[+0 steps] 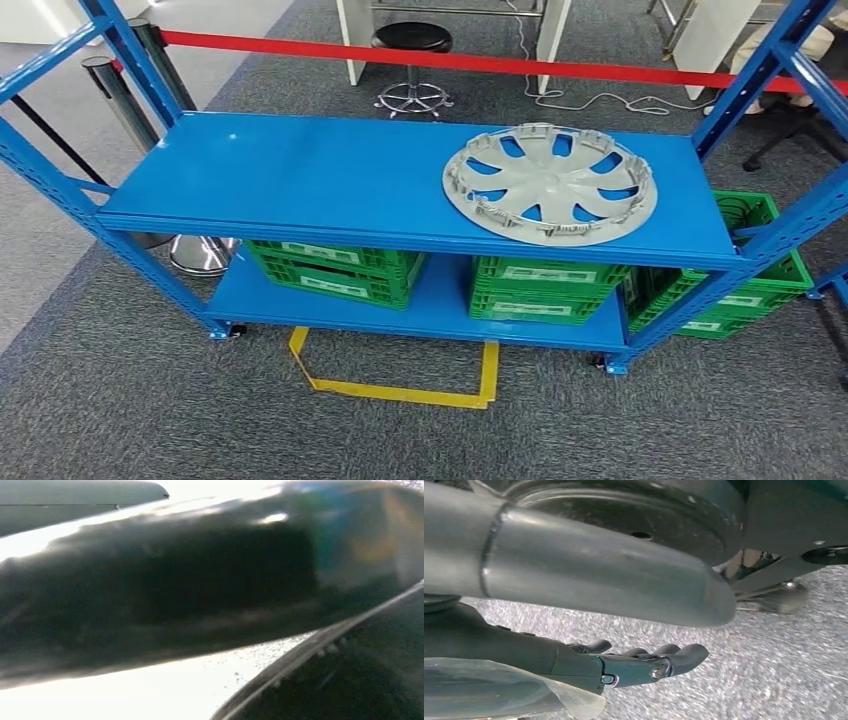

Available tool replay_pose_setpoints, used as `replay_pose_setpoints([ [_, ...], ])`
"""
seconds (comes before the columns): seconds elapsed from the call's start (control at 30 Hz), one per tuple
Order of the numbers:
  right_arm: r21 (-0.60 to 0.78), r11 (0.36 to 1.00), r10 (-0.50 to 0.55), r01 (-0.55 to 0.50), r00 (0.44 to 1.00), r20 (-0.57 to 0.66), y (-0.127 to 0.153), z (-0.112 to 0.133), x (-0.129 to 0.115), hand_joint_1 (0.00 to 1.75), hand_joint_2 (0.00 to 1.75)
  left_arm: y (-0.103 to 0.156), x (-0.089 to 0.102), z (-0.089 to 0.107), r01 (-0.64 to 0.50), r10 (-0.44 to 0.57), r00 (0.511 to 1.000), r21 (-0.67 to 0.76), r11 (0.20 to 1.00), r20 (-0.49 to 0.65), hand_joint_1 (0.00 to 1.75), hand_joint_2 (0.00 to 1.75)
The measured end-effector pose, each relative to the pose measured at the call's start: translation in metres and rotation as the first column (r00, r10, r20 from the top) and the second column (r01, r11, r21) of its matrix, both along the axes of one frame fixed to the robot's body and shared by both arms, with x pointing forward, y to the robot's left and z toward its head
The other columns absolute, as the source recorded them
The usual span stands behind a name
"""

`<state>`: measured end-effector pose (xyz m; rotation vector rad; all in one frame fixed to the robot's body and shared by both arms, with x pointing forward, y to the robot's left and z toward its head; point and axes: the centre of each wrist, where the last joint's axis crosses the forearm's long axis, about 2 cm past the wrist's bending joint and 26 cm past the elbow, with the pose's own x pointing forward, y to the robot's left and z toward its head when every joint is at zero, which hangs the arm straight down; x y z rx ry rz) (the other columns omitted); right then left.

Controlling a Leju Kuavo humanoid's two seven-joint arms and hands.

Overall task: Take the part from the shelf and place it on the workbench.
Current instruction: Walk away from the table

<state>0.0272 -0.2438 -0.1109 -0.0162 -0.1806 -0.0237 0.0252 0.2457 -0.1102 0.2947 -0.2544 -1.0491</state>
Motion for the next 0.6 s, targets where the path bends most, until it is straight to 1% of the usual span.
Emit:
replay_pose_setpoints([
  [0.33, -0.003, 1.000, 0.001, -0.001, 1.000, -0.004, -0.0003, -0.0001, -0.0007, 0.00, 0.00, 0.0005, 0.0026, 0.0002, 0.000, 0.000, 1.000, 0.001, 1.000, 0.004, 0.00, 0.00],
  [0.47, -0.003, 1.000, -0.003, 0.003, 1.000, -0.002, -0.0003, 0.0000, 0.0000, 0.00, 0.00, 0.0003, 0.0025, 0.0004, 0.005, -0.006, 1.000, 0.027, 1.000, 0.020, 0.00, 0.00],
  [0.6, -0.009, 1.000, -0.010, 0.010, 1.000, -0.005, 0.0002, 0.0001, 0.0012, 0.00, 1.75, -0.0002, 0.0026, 0.0006, 0.019, -0.020, 1.000, 0.067, 0.998, 0.022, 0.00, 1.75],
])
